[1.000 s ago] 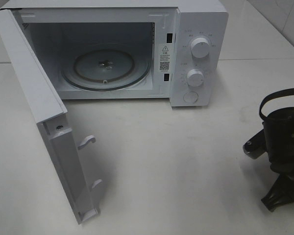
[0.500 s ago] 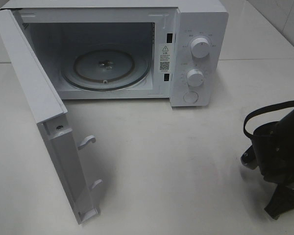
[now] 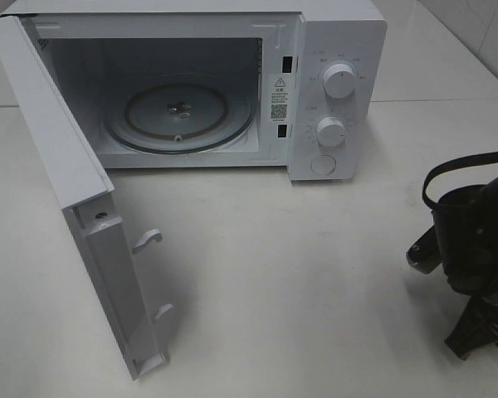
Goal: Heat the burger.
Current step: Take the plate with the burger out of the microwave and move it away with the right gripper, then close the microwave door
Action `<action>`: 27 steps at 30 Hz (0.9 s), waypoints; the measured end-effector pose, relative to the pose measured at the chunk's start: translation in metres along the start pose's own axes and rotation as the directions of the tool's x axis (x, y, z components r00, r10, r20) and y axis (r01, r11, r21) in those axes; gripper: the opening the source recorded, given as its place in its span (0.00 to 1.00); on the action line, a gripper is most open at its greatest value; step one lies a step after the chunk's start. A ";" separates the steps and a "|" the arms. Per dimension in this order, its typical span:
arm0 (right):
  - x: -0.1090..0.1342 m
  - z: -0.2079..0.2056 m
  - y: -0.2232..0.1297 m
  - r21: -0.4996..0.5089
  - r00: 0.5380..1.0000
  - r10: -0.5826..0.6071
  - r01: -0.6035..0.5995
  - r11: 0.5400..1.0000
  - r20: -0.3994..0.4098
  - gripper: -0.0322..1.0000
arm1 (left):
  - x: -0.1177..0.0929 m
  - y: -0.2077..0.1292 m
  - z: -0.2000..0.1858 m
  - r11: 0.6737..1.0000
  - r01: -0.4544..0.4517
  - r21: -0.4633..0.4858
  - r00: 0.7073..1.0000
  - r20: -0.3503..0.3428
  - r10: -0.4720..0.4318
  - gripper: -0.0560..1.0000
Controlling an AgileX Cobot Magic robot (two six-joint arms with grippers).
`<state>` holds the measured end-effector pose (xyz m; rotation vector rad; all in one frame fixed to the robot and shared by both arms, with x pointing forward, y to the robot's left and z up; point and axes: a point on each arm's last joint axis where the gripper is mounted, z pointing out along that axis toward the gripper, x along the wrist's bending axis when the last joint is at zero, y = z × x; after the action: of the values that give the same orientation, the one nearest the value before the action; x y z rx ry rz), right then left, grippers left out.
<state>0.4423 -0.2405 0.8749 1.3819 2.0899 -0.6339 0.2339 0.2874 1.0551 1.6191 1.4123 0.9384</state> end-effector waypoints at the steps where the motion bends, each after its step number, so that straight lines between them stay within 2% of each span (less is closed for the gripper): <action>1: -0.001 -0.002 -0.001 -0.003 1.000 0.002 -0.002 1.000 -0.010 0.59 | 0.000 0.000 0.000 1.000 0.000 0.000 1.000 0.000 0.000 0.98; 2: -0.004 -0.008 -0.002 -0.019 0.999 0.002 -0.003 1.000 -0.038 0.65 | 0.000 0.000 0.000 1.000 0.000 0.000 1.000 0.000 0.000 0.98; 5: -0.005 -0.010 -0.002 -0.024 0.999 0.001 -0.002 1.000 -0.048 0.67 | 0.000 0.000 0.000 1.000 0.000 0.000 1.000 0.000 0.000 0.98; 7: -0.013 -0.022 -0.006 -0.059 0.996 0.004 -0.009 0.998 -0.093 0.72 | 0.000 0.000 0.000 1.000 0.000 0.000 1.000 0.000 0.000 0.98; 9: -0.015 -0.025 -0.007 -0.065 0.995 0.009 -0.016 0.998 -0.104 0.74 | 0.000 0.000 0.000 1.000 0.000 0.000 1.000 0.000 0.000 0.98; 18: -0.036 -0.053 -0.020 -0.155 0.978 0.058 -0.090 0.984 -0.200 0.76 | 0.000 0.000 0.000 1.000 0.000 0.000 1.000 0.000 0.000 0.98; 20: -0.044 -0.068 -0.028 -0.178 0.956 0.096 -0.149 0.973 -0.276 0.76 | 0.000 0.000 0.000 1.000 0.000 0.000 1.000 0.000 0.000 0.98; 23: -0.047 -0.072 -0.030 -0.189 0.951 0.102 -0.162 0.969 -0.292 0.76 | 0.000 0.000 0.000 1.000 0.000 0.000 1.000 0.000 0.000 0.98; 25: -0.059 -0.090 -0.036 -0.237 0.930 0.107 -0.198 0.951 -0.351 0.76 | 0.000 0.000 0.000 1.000 0.000 0.000 1.000 0.000 0.000 0.98; 27: -0.062 -0.095 -0.037 -0.247 0.926 0.105 -0.205 0.947 -0.363 0.76 | 0.000 0.000 0.000 1.000 0.000 0.000 1.000 0.000 0.000 0.98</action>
<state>0.4102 -0.2342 0.9896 1.5570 2.1976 -0.0185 0.2339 0.2874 1.0551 1.6191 1.4123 0.9384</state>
